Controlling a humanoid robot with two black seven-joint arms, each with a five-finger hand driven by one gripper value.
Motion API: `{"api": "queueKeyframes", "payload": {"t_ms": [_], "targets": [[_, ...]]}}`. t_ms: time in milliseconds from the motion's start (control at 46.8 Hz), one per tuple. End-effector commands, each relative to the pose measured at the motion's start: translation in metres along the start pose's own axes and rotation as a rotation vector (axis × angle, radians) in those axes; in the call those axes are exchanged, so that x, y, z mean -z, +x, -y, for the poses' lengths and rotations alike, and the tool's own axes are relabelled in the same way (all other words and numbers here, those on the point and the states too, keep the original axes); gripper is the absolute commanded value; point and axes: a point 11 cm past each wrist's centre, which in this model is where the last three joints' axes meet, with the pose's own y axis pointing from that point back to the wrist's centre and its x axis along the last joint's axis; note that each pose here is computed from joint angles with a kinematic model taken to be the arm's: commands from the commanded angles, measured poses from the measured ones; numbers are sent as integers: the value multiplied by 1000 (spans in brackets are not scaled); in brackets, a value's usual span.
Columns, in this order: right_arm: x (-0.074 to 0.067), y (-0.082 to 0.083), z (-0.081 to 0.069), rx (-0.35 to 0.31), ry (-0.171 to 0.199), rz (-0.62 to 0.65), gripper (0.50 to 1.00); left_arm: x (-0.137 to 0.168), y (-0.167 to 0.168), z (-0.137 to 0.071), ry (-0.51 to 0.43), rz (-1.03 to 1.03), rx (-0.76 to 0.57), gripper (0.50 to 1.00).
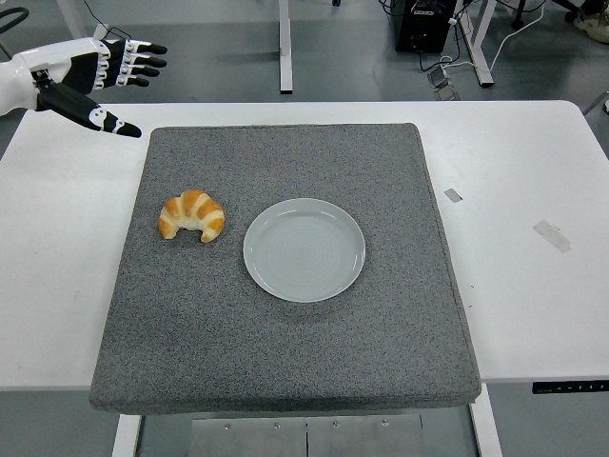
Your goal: Place the bread on the plate
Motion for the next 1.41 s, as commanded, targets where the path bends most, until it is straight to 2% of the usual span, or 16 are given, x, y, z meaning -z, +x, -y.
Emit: {"api": "queueKeyframes", "payload": {"t_ms": [0, 235, 470, 791, 1389], "targets": [[0, 0, 0, 0, 0, -1, 1000, 2, -6, 2, 30, 73, 45, 971], [0, 0, 0, 0, 0, 1, 1000, 9, -15, 8, 97, 201, 96, 969], [0, 0, 0, 0, 0, 1, 1000, 12, -37, 31, 108, 328, 138, 966], [0, 0, 0, 0, 0, 1, 1000, 29, -57, 43, 128, 403, 143, 963], [0, 0, 0, 0, 0, -1, 1000, 54, -80, 48, 168, 493, 163, 955]]}}
